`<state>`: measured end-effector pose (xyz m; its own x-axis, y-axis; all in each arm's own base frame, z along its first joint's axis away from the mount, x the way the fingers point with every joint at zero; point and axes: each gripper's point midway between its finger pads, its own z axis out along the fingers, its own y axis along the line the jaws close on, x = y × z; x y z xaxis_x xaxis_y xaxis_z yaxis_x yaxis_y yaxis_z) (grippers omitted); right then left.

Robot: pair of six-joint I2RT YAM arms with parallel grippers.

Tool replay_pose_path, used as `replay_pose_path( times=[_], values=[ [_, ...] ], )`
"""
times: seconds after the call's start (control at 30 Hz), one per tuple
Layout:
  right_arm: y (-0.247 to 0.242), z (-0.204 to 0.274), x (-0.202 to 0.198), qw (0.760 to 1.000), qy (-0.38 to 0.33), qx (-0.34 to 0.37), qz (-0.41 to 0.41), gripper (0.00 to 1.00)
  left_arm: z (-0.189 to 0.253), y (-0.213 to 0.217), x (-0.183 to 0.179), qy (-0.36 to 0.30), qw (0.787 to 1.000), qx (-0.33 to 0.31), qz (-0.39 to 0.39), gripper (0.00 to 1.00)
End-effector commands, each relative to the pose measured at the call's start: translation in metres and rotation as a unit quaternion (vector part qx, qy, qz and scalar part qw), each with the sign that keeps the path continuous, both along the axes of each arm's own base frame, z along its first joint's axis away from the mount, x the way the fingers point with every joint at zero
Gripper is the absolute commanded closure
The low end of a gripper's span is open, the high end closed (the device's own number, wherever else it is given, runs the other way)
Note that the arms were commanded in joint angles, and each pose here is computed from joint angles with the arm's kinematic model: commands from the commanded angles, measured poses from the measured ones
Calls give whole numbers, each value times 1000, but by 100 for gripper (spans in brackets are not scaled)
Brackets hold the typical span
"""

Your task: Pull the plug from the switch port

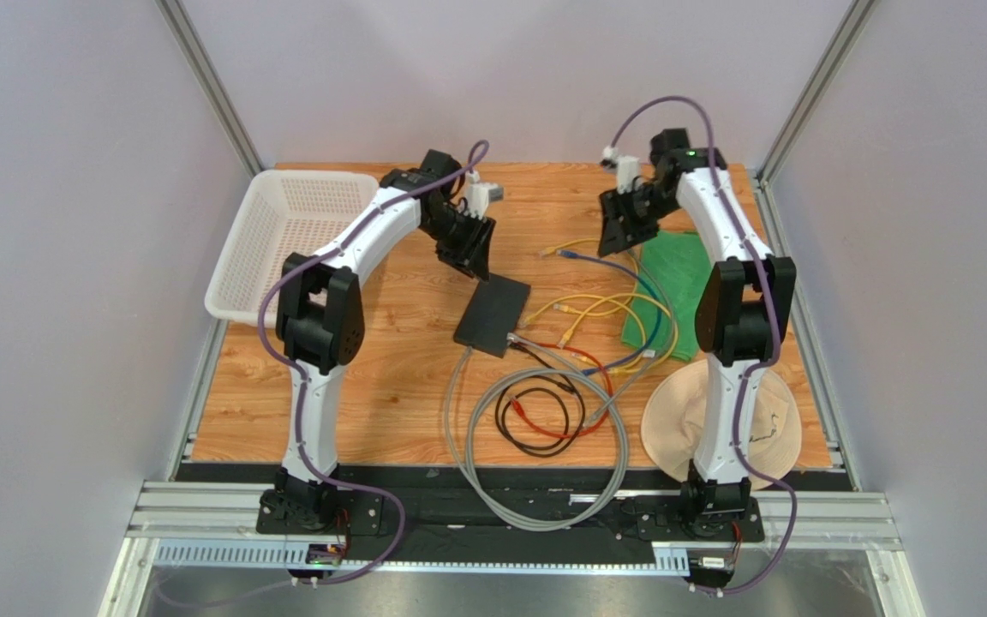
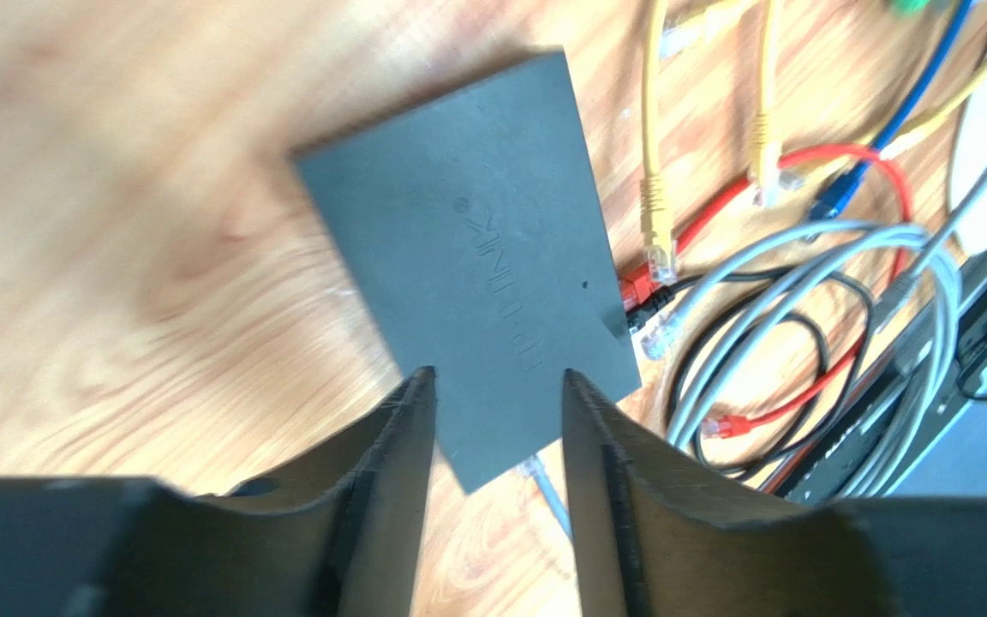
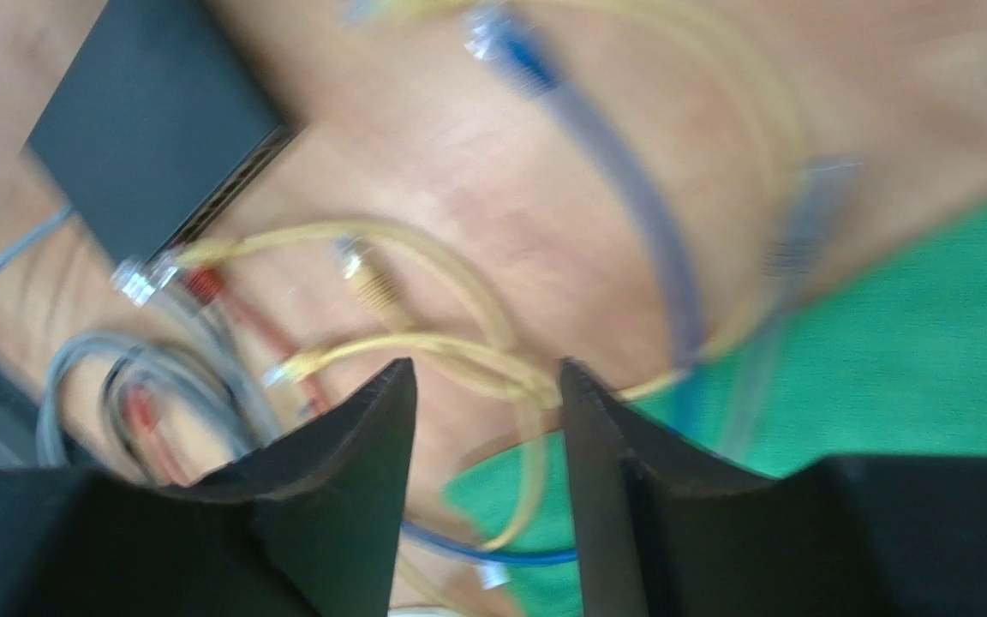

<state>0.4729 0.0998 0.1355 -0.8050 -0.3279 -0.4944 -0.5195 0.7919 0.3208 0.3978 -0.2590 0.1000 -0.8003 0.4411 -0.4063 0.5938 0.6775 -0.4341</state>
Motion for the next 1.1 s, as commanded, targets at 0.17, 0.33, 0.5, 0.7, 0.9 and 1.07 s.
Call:
replay_pose_path(
  times=[0.17,0.33,0.5,0.7,0.9,1.07],
  values=[
    [113,-53,-110,983,117,14,140,65,46,70,21,-25,996,-12,89,46],
    [124,-56,-114,979,124,15,160,54,46,82,15,-35,995,2,93,46],
    [131,-48,-120,972,100,39,207,41,39,83,7,-33,995,3,93,46],
    [138,-51,-130,943,42,49,327,39,30,80,9,-9,995,-4,98,47],
    [128,-48,-163,915,16,15,404,43,27,78,6,3,995,-8,100,47],
    [97,-52,-204,899,43,-17,435,40,18,76,4,18,994,-14,104,47]
  ],
)
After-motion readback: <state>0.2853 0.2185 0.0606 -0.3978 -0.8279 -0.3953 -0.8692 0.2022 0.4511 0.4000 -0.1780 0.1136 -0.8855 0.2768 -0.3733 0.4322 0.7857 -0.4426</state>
